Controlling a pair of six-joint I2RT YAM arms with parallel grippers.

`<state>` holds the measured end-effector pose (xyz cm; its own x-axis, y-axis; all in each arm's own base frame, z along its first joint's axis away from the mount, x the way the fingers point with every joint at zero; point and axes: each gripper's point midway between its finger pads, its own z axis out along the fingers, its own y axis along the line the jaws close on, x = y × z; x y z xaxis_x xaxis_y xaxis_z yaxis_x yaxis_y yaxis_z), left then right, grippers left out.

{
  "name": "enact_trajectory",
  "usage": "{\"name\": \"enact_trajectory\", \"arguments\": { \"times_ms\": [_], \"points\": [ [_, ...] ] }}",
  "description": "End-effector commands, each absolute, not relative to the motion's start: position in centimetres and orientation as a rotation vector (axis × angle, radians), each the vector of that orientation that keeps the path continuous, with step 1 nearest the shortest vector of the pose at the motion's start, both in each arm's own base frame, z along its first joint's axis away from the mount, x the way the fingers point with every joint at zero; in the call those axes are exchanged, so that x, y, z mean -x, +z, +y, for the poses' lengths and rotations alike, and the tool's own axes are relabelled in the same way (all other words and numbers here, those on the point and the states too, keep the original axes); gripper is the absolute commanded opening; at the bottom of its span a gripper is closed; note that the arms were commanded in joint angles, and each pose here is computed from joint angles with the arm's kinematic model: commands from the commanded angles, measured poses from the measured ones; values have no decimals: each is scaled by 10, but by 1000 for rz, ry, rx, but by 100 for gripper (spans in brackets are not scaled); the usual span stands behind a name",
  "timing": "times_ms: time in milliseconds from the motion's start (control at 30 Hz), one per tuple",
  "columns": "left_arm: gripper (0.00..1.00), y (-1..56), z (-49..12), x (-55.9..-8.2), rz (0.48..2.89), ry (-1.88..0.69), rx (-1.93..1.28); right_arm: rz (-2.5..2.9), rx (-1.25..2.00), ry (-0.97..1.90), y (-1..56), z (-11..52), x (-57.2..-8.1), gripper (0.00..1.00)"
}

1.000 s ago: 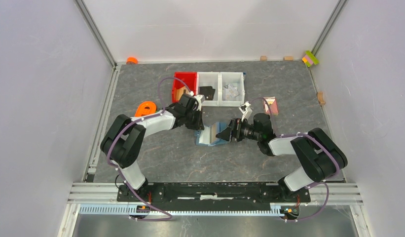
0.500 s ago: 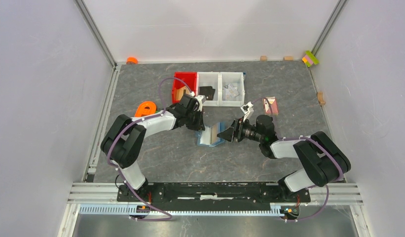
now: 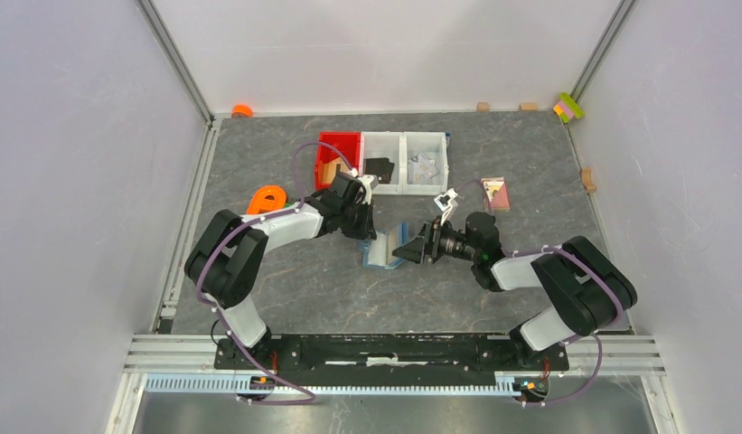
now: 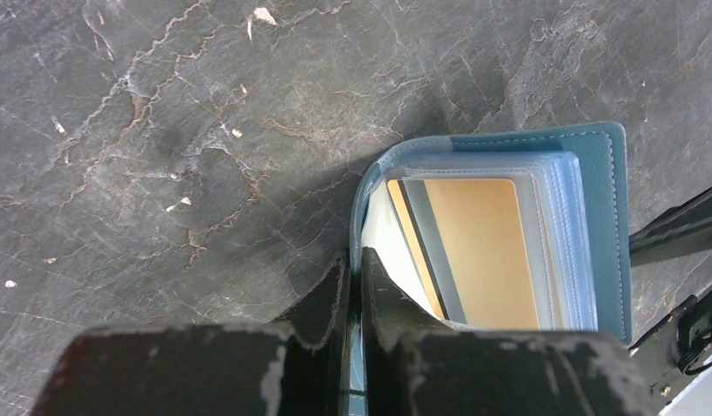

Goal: Take the credit cards out of the card holder
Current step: Remove the credit card from the card holder.

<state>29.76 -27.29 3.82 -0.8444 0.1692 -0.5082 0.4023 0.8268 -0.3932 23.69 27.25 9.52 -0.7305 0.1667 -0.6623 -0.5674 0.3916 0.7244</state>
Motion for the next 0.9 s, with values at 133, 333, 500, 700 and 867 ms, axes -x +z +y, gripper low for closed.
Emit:
{"name": "enact_trajectory", "arguments": {
  "times_ms": [133, 333, 500, 700, 867],
  "points": [
    [2, 53, -284, -305, 2486, -727, -464, 2048, 436, 1321, 81, 285, -239, 84],
    [2, 55, -284, -305, 2483, -732, -466, 2180, 367, 1173, 53, 273, -254, 74],
    [2, 57, -286, -304, 2475, -744, -469, 2200, 322, 1144, 47, 264, -259, 64],
    [2, 58, -288, -303, 2469, -766, -473, 2217, 319, 1141, 42, 264, -261, 41],
    [7, 60, -287, -303, 2464, -761, -467, 2242, 314, 1135, 36, 264, -262, 20]
  ]
}}
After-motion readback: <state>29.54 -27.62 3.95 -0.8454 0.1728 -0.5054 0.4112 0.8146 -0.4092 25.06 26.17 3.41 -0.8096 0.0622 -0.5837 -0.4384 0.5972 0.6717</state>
